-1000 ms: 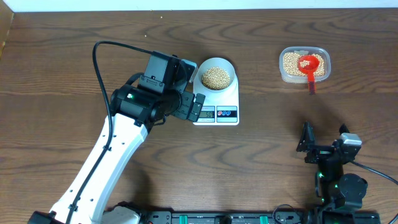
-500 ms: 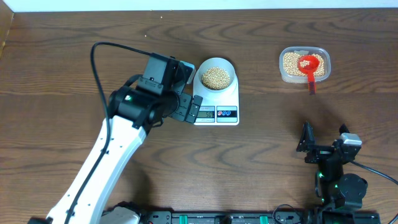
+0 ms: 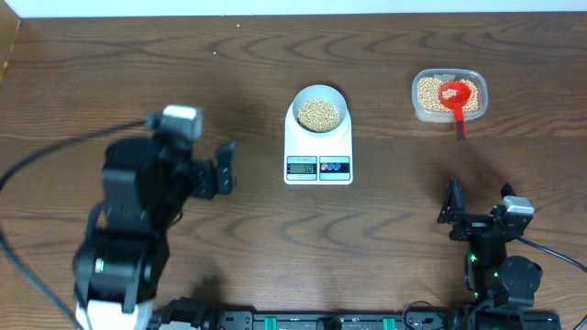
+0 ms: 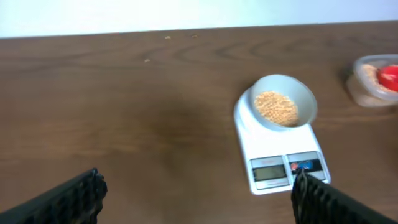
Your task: Scoop item into bowl and weigh 50g on scale
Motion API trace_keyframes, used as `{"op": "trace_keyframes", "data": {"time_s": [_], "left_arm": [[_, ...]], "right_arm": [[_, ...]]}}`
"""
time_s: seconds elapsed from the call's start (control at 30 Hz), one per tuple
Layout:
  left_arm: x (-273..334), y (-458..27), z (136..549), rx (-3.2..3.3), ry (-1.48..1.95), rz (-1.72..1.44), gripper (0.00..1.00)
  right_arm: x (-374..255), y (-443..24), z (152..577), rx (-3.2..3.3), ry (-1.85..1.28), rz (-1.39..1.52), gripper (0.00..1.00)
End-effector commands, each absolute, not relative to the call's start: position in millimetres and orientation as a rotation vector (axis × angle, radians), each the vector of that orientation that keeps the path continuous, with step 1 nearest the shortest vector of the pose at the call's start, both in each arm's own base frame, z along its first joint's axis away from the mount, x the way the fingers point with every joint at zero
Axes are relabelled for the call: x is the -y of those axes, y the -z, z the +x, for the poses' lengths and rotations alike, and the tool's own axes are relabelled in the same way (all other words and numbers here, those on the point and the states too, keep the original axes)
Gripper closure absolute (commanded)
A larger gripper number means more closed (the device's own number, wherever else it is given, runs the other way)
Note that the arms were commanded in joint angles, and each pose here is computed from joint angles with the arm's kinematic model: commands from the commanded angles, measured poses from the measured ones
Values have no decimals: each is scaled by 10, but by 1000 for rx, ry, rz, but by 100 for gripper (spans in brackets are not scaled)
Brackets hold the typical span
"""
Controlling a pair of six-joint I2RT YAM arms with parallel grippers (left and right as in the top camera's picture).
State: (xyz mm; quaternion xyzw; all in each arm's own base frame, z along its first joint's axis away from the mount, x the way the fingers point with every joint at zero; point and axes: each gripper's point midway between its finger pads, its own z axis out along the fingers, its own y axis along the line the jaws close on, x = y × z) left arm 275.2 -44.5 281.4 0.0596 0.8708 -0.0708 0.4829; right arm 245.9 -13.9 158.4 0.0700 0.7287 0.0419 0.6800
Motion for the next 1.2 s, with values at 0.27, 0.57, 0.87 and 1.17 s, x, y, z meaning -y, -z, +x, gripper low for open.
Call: {"op": "trace_keyframes", "data": {"time_s": [0.27, 0.57, 0.87, 1.17], "left_arm": [[13, -2535, 2500, -1817, 47, 6, 3], [-2, -2143, 2472, -1655, 21, 23, 3], [-1, -1879, 2435, -1560, 11, 30, 3], [-25, -1618, 2463, -1622, 4, 16, 3]], "right_arm": [[142, -1578, 2457, -1634, -91, 159, 1], [142, -1578, 2457, -1634, -91, 159, 1], [142, -1578, 2457, -1634, -91, 159, 1], [142, -1578, 2457, -1634, -91, 159, 1]]}}
